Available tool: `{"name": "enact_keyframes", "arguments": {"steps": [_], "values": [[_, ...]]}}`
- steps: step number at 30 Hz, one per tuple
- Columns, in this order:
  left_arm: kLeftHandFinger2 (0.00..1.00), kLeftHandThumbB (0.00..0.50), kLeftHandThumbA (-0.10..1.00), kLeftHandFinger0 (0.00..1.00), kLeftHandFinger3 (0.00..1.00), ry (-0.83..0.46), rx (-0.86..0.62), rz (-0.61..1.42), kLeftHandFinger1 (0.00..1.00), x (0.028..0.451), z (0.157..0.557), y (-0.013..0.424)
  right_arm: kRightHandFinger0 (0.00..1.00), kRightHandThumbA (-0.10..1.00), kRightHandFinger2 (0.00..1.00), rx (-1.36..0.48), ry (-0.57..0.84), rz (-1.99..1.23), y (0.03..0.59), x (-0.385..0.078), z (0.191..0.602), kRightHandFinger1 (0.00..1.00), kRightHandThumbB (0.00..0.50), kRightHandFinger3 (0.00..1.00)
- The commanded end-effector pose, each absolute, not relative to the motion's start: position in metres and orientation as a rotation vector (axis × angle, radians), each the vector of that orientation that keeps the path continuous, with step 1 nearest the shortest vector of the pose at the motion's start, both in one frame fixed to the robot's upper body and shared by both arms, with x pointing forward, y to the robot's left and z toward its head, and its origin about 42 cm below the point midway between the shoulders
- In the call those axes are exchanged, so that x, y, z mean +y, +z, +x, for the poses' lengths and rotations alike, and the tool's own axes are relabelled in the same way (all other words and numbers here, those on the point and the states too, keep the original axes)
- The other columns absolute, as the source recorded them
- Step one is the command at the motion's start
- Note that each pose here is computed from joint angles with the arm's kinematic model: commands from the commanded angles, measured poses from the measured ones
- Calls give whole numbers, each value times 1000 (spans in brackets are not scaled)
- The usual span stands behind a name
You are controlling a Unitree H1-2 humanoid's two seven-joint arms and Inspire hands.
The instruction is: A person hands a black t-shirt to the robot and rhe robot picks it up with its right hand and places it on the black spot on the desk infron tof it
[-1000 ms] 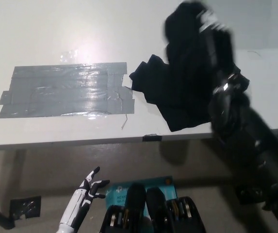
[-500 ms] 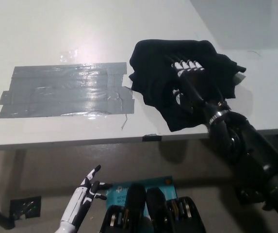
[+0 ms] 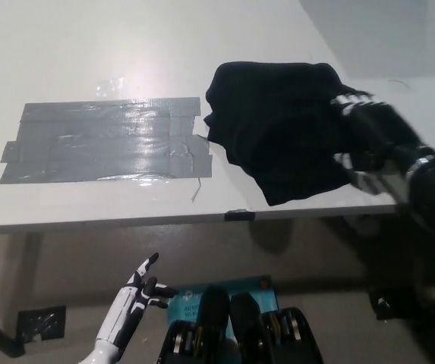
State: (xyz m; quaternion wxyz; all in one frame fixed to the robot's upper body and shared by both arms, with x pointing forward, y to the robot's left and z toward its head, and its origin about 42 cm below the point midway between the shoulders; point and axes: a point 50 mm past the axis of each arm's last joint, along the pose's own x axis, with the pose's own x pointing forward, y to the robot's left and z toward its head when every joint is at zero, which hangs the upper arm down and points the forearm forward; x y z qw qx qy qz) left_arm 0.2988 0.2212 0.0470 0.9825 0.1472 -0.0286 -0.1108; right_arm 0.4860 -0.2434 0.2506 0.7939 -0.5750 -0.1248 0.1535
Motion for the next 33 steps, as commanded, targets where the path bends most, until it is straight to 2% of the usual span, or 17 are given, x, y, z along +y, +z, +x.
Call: {"name": "enact_keyframes", "arguments": {"steps": [1,3,4,5,6,9,10,11,12,13,17,18,21,23,24,30,33], "values": [[576,465,1000,556,1000,-224,-170,352,619,230,332,87,1000,1000,1000,-714,678,-756,488,-295,296,1000,474,1000],[575,471,1000,561,999,-224,-168,347,615,229,332,86,1000,1000,1000,-809,605,-630,469,-288,272,1000,485,1000],[574,475,1000,563,989,-223,-166,345,614,228,332,85,1000,1000,1000,-862,585,-514,436,-278,255,1000,457,1000],[575,475,1000,563,988,-222,-164,344,614,228,331,84,1000,1000,1000,-880,583,-472,424,-275,250,1000,457,1000],[583,480,1000,559,986,-221,-162,345,617,228,330,83,1000,1000,1000,-879,575,-408,404,-268,246,1000,472,1000],[719,500,1000,647,1000,-218,-153,354,712,229,327,80,1000,1000,1000,-759,561,-252,353,-247,241,1000,428,1000],[778,500,1000,706,1000,-222,-150,354,768,231,325,78,1000,1000,1000,-698,567,-186,337,-241,241,1000,424,1000],[869,500,1000,811,1000,-228,-144,350,881,230,322,76,1000,1000,1000,-638,574,-100,319,-237,241,1000,415,1000],[1000,500,1000,964,1000,-242,-134,344,1000,229,320,74,1000,1000,1000,-546,585,25,292,-230,243,1000,419,1000],[1000,500,1000,1000,1000,-259,-123,334,1000,229,317,71,1000,1000,1000,-449,575,128,258,-220,245,1000,383,1000],[1000,500,1000,1000,1000,-294,-86,322,1000,229,304,60,1000,1000,1000,-229,480,199,184,-202,249,1000,337,1000],[1000,500,1000,1000,1000,-301,-77,315,1000,228,301,58,1000,1000,1000,-191,459,186,172,-202,251,1000,339,1000],[1000,500,1000,1000,1000,-330,-47,295,1000,232,297,56,1000,1000,1000,-93,397,171,134,-196,260,1000,261,1000],[1000,500,1000,1000,1000,-340,-38,293,1000,232,296,55,1000,1000,1000,-47,391,206,123,-194,261,1000,247,1000],[1000,500,1000,1000,1000,-345,-34,288,1000,231,295,53,1000,1000,1000,-26,392,216,120,-193,260,1000,216,1000],[1000,500,1000,1000,1000,-354,-17,242,1000,227,290,50,1000,1000,1000,48,402,235,99,-188,254,1000,211,1000],[1000,500,1000,1000,1000,-359,-22,246,1000,229,290,50,1000,1000,1000,53,413,246,97,-187,253,1000,177,1000]]}}
